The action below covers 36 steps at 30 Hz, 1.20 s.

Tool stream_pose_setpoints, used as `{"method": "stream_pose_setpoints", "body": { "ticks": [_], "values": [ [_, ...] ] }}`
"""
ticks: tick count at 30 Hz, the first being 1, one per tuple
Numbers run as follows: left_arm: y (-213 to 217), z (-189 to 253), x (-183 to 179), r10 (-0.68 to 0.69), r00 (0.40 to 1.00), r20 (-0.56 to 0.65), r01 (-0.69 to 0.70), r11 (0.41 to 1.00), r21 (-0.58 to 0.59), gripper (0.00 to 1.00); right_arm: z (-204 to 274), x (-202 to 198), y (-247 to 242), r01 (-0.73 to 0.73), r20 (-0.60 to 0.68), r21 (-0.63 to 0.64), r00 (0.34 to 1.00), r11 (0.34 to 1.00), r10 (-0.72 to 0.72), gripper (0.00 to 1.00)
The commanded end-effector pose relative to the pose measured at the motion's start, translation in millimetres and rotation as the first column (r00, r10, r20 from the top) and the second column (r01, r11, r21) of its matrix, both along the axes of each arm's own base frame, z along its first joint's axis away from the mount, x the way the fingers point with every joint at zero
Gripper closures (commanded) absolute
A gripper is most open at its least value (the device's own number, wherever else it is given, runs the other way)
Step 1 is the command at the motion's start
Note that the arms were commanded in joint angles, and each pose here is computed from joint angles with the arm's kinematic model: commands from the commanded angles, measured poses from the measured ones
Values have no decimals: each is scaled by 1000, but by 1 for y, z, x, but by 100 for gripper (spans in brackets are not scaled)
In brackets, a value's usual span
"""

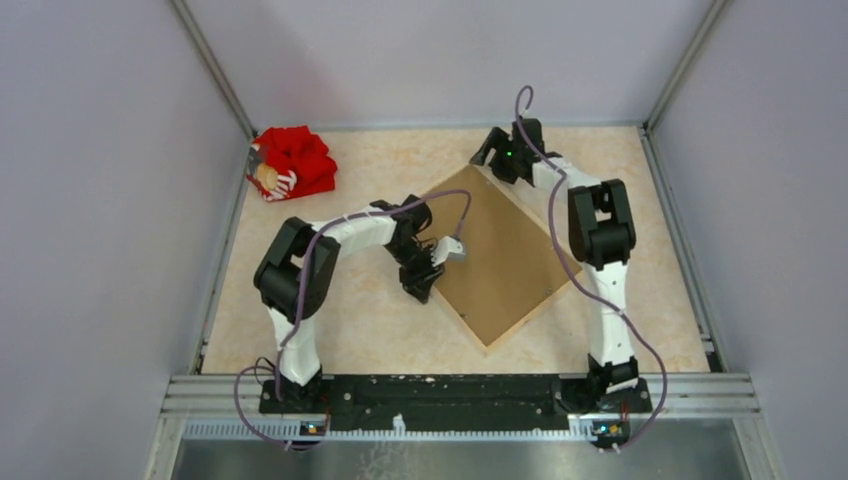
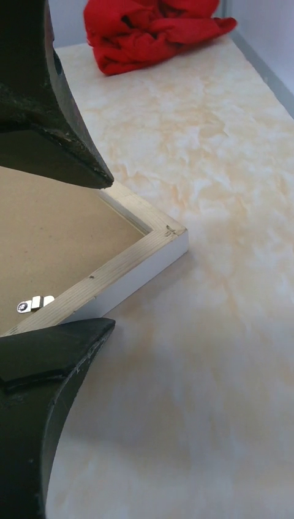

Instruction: Put the photo into the frame

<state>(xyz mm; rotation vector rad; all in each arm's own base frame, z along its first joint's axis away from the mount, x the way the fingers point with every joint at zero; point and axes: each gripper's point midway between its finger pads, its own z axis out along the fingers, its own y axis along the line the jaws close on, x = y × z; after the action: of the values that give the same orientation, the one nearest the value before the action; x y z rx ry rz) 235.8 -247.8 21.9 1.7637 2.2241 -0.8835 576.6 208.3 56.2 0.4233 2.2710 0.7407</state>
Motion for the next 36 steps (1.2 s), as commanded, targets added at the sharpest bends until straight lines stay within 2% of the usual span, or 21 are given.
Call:
{"method": "stream_pose_setpoints", "body": {
  "ticks": [1,4,6,7,11,14,16,19,22,24,27,30,36],
  "values": [
    [-20,-20,-26,-140,984,-107,139,990,-17,63,-1,-49,91,-263,-87,88,959,961,271,21],
    [-20,-5,-29,-166,974,-151,165,986,-20,60,21,-38,87,-246,-17,47,969,968,247,15],
    [-16,11,-21,-160,981,-108,159,987,-21,56,49,-27,78,-217,58,4,975,976,216,2],
    [-13,21,-14,-149,986,-78,147,989,-29,55,65,-22,73,-195,95,-20,976,981,196,1],
    [5,74,33,-20,1000,-5,19,995,-96,49,136,-9,36,-81,221,-59,971,995,92,1],
    [38,100,92,150,986,75,-140,982,-123,45,167,-22,-4,27,238,-61,971,998,-12,1],
    [60,109,141,296,941,161,-276,952,-133,44,164,-46,-32,103,177,-76,980,992,-88,1],
    [96,109,214,518,816,256,-493,856,-158,38,145,-98,-65,176,93,-91,982,980,-167,1],
    [112,100,252,618,743,257,-588,786,-190,39,124,-158,-93,240,46,-113,971,964,-236,1],
    [109,91,259,635,744,209,-604,772,-198,39,111,-199,-110,260,-5,-128,965,957,-263,1],
    [96,74,254,621,776,109,-593,777,-211,41,94,-256,-131,286,-71,-118,953,951,-295,1],
    [92,57,249,618,784,56,-598,777,-197,42,83,-303,-145,291,-127,-119,944,949,-305,2],
    [94,33,241,610,792,13,-600,782,-169,43,45,-358,-148,302,-254,-128,911,945,-326,2]
  ]
}}
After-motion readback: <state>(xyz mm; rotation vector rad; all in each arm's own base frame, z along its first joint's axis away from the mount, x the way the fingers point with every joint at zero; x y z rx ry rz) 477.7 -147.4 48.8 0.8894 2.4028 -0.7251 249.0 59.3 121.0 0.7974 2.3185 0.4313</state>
